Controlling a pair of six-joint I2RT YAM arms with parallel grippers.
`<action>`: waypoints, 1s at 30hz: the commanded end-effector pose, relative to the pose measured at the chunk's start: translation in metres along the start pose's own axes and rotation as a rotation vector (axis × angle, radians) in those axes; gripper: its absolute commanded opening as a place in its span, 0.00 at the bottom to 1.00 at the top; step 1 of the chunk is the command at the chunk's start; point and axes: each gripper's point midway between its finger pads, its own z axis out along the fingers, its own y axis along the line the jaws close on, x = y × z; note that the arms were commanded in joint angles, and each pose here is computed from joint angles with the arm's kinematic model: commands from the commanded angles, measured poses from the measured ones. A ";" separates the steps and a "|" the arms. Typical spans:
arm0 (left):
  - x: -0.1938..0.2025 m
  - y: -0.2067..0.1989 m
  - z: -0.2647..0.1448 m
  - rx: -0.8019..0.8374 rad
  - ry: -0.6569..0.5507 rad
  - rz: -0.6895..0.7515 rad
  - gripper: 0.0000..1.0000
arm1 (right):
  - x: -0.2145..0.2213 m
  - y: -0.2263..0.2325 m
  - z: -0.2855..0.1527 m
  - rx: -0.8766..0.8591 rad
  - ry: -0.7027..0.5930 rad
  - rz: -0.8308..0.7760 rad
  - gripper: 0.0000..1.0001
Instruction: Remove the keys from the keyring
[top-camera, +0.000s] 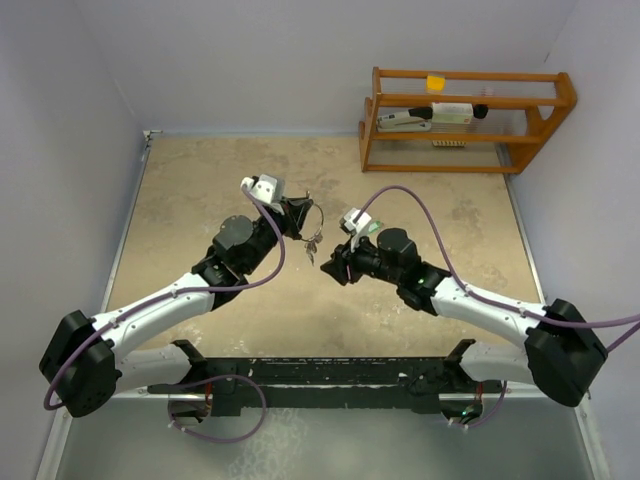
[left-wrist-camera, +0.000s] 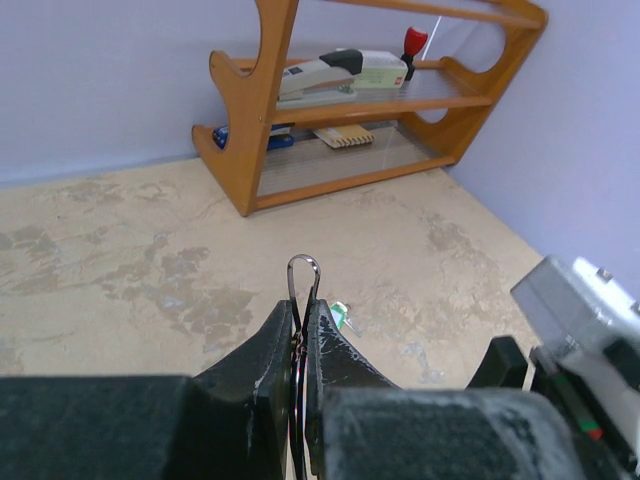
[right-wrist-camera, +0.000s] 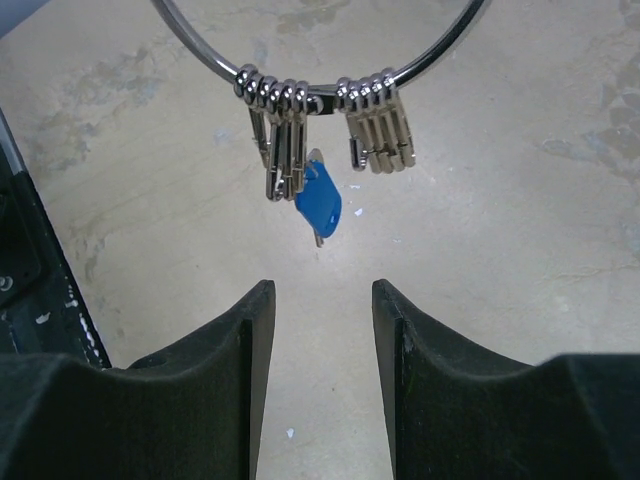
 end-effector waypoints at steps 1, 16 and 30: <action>-0.056 -0.008 0.004 0.005 -0.159 -0.080 0.00 | -0.030 0.008 0.008 -0.012 -0.148 -0.069 0.46; -0.054 -0.008 0.008 -0.006 -0.154 -0.114 0.00 | -0.044 0.004 0.035 0.041 -0.212 -0.132 0.45; -0.052 -0.010 0.008 0.009 -0.152 -0.136 0.00 | -0.046 -0.006 0.057 0.089 -0.237 -0.137 0.36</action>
